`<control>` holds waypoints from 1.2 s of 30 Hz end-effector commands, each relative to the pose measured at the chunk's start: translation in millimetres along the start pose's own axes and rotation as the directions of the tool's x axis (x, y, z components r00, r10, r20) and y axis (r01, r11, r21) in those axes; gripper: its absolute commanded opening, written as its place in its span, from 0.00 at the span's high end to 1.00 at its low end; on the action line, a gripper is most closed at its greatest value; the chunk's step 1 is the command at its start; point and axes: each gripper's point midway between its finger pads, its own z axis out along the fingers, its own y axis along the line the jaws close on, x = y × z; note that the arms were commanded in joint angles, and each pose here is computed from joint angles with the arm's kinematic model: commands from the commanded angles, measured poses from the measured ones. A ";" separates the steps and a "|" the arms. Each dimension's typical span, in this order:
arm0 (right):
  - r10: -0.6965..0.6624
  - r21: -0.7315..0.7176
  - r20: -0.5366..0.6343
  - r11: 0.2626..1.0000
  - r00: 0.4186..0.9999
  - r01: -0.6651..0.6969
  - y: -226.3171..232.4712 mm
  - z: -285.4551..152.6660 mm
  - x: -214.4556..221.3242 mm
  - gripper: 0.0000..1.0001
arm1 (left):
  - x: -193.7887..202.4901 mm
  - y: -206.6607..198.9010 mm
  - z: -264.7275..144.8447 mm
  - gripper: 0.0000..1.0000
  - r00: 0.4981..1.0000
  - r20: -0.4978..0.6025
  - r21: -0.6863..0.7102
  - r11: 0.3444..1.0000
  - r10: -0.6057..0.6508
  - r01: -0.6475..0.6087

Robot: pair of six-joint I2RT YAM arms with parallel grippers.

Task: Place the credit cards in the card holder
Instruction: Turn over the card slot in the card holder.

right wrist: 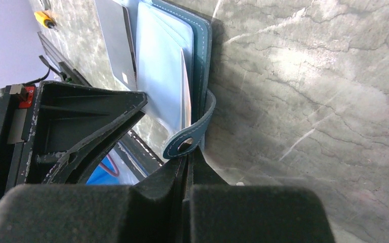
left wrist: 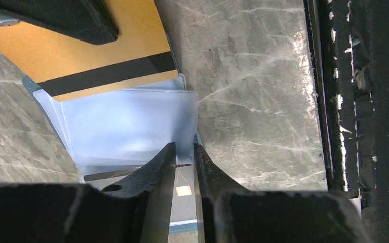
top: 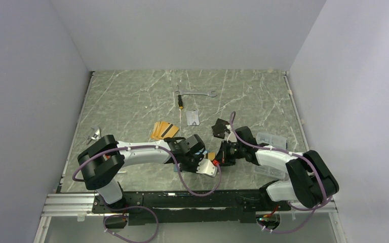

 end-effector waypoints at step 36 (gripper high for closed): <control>0.082 0.124 0.163 0.987 0.983 -0.103 -33.4 4.4 -10.1 1.00 | 78.8 34.2 -48.4 0.39 0.988 -0.081 -0.106 0.987 -0.132 0.123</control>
